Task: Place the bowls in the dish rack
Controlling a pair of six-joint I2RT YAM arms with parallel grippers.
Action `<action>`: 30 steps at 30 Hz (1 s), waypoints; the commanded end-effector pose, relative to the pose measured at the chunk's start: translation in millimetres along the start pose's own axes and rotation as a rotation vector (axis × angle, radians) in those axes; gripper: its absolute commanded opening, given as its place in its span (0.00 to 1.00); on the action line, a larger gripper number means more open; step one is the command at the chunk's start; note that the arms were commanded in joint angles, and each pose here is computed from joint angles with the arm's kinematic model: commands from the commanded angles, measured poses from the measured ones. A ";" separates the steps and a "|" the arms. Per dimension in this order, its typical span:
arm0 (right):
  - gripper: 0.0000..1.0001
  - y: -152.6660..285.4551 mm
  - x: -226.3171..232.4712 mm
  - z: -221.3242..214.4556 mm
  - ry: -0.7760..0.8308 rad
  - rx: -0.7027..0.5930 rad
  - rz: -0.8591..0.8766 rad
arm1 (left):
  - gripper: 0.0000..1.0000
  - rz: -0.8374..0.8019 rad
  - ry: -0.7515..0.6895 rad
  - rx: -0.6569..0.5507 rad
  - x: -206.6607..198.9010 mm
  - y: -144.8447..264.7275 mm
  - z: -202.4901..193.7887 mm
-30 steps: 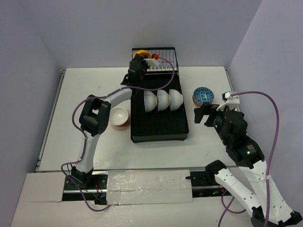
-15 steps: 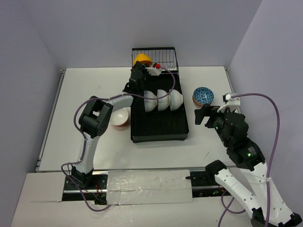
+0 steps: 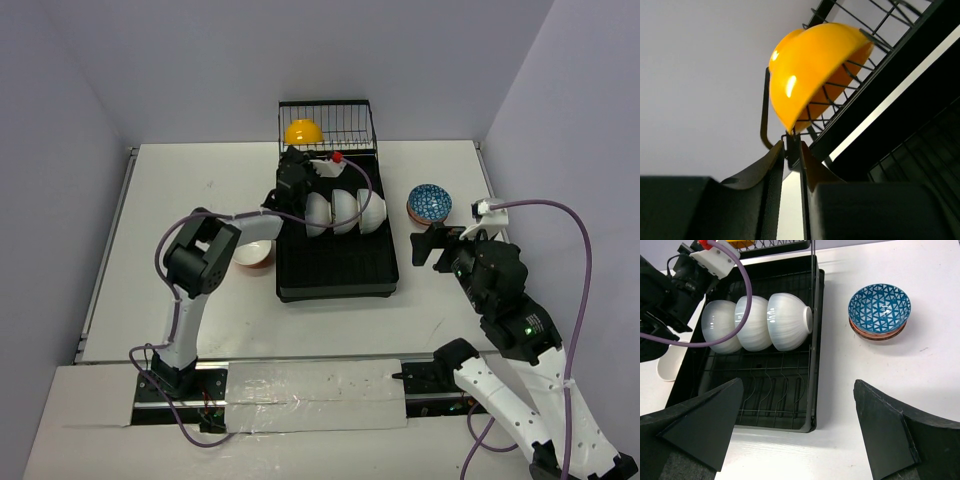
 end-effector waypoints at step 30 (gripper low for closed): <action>0.99 -2.5 10.7 7.0 -0.005 -0.030 0.119 | 0.99 -0.082 1.155 0.340 119.8 158.9 51.5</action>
Point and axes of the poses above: each gripper's point midway between its finger pads, its own y axis back along the fingers, its own x axis along the line the jaws close on, z = x × y, the point moved 10 cm from there along y, back along the fingers, and after that the axes turned 6 degrees about y, right-handed, at the moved point
